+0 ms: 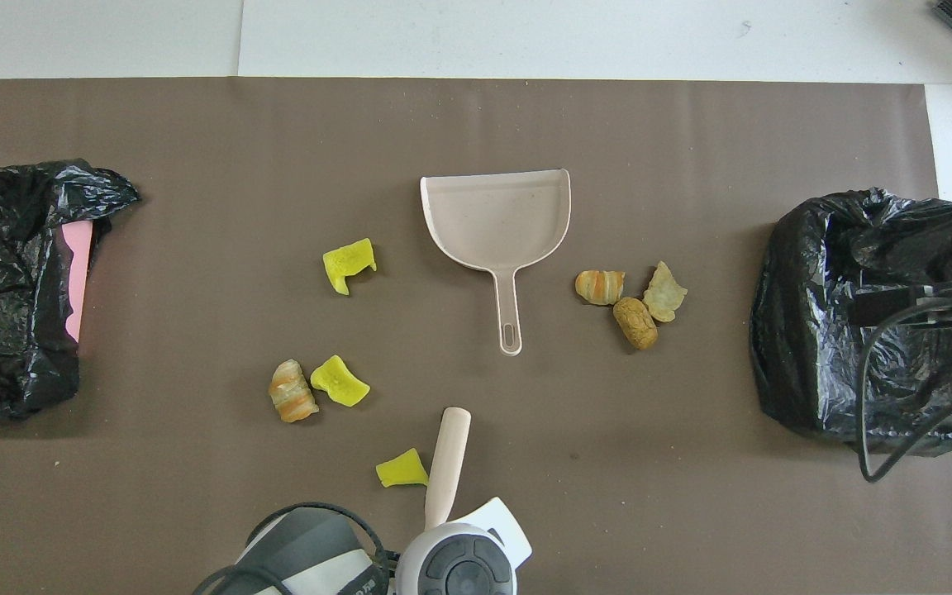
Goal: Sweep and dump trash in bin
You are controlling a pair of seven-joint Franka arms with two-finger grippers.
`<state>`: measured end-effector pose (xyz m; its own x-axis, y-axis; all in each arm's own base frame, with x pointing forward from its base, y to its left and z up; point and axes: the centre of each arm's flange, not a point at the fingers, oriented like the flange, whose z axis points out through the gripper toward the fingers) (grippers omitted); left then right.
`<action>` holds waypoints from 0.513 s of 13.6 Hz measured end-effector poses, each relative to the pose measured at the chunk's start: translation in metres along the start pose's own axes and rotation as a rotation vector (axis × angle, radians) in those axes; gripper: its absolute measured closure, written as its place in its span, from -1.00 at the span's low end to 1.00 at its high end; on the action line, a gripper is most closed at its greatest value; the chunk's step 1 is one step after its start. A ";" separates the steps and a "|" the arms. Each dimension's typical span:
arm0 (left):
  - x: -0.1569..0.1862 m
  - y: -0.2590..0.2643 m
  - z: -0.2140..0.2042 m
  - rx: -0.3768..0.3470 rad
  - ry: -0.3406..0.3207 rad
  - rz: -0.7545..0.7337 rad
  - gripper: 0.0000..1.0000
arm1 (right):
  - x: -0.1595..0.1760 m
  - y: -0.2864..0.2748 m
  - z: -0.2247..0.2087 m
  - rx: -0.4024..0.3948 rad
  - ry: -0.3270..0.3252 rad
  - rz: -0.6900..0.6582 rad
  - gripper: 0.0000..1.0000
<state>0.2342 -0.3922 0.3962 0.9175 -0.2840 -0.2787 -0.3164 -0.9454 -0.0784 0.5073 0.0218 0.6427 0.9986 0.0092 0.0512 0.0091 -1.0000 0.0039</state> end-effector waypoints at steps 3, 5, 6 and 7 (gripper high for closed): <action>-0.013 0.004 0.008 0.005 -0.015 0.024 0.47 | 0.014 -0.049 0.019 0.003 0.008 0.021 -1.00; -0.018 -0.006 0.022 0.020 -0.037 0.057 0.47 | 0.032 -0.093 0.048 0.009 0.021 0.001 -1.00; -0.022 -0.012 0.029 0.027 -0.047 0.070 0.47 | 0.041 -0.109 0.065 0.016 0.022 0.003 -1.00; -0.027 -0.017 0.034 0.030 -0.052 0.079 0.47 | 0.049 -0.124 0.082 0.022 0.021 0.015 -1.00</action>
<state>0.2070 -0.3627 0.3727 0.8759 -0.3475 -0.3346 -0.3948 -0.9150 -0.0832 0.5596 0.1456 0.5631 0.9974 -0.0056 0.0717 -0.0042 -0.9998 -0.0194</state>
